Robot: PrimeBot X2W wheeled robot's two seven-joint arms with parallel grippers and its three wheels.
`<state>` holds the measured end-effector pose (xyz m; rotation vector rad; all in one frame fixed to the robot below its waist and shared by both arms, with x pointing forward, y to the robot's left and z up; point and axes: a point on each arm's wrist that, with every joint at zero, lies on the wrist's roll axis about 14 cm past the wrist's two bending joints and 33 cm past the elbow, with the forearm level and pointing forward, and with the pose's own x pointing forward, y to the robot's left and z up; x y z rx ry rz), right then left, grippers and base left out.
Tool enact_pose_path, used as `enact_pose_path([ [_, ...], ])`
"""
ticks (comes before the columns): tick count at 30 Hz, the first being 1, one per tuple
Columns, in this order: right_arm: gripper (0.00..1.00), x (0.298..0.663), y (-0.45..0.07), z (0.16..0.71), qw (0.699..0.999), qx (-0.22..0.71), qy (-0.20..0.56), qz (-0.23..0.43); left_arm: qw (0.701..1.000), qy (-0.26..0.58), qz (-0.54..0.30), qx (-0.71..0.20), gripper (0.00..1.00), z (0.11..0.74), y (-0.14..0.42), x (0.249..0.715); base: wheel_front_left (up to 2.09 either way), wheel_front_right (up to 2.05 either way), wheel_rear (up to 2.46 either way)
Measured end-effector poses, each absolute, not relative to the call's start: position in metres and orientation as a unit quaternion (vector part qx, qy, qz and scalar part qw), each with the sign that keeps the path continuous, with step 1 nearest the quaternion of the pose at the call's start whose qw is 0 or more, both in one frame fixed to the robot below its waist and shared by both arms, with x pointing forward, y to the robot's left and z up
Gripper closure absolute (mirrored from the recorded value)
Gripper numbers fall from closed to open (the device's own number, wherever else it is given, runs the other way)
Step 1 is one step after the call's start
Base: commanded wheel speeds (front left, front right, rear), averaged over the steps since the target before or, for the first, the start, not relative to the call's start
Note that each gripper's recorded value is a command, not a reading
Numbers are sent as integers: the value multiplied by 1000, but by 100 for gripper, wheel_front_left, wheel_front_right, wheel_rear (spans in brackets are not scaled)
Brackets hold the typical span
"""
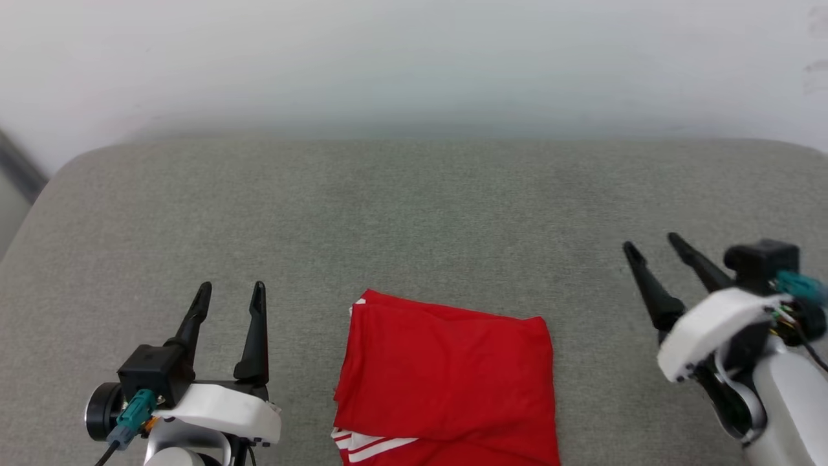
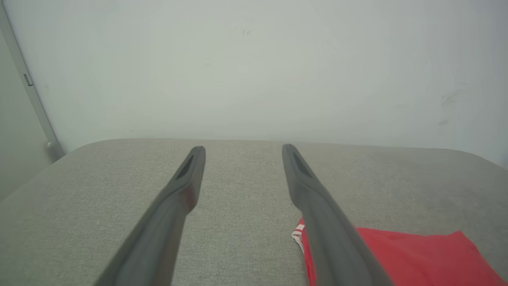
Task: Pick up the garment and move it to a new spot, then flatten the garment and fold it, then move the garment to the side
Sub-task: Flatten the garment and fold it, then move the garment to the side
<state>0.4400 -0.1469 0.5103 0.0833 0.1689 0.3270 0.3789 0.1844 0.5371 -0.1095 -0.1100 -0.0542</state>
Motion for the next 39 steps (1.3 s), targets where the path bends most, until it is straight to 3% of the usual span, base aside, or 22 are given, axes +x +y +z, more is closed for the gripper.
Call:
enact_pose_path([
  [5, 0, 418, -187, 538, 995, 41, -8, 90, 997, -57, -32, -49, 0, 539, 182, 383, 0, 0, 0],
  [7, 0, 393, -189, 551, 995, 61, -45, 66, 997, -53, -28, -44, 0, 536, 184, 377, 0, 0, 0],
  [11, 0, 363, -189, 545, 997, 53, -33, 53, 998, -45, -27, -36, 0, 531, 185, 368, 0, 0, 0],
  [20, 0, 333, -195, 549, 999, 33, -27, 31, 999, -28, -21, -33, 0, 518, 187, 353, 0, 0, 0],
  [34, 0, 330, -195, 546, 999, 27, 0, 28, 999, -21, -17, -45, 0, 512, 187, 353, 0, 0, 0],
  [39, 0, 334, -218, 517, 992, 102, 69, -3, 998, -26, -2, -52, 0, 515, 192, 356, 0, 0, 0],
])
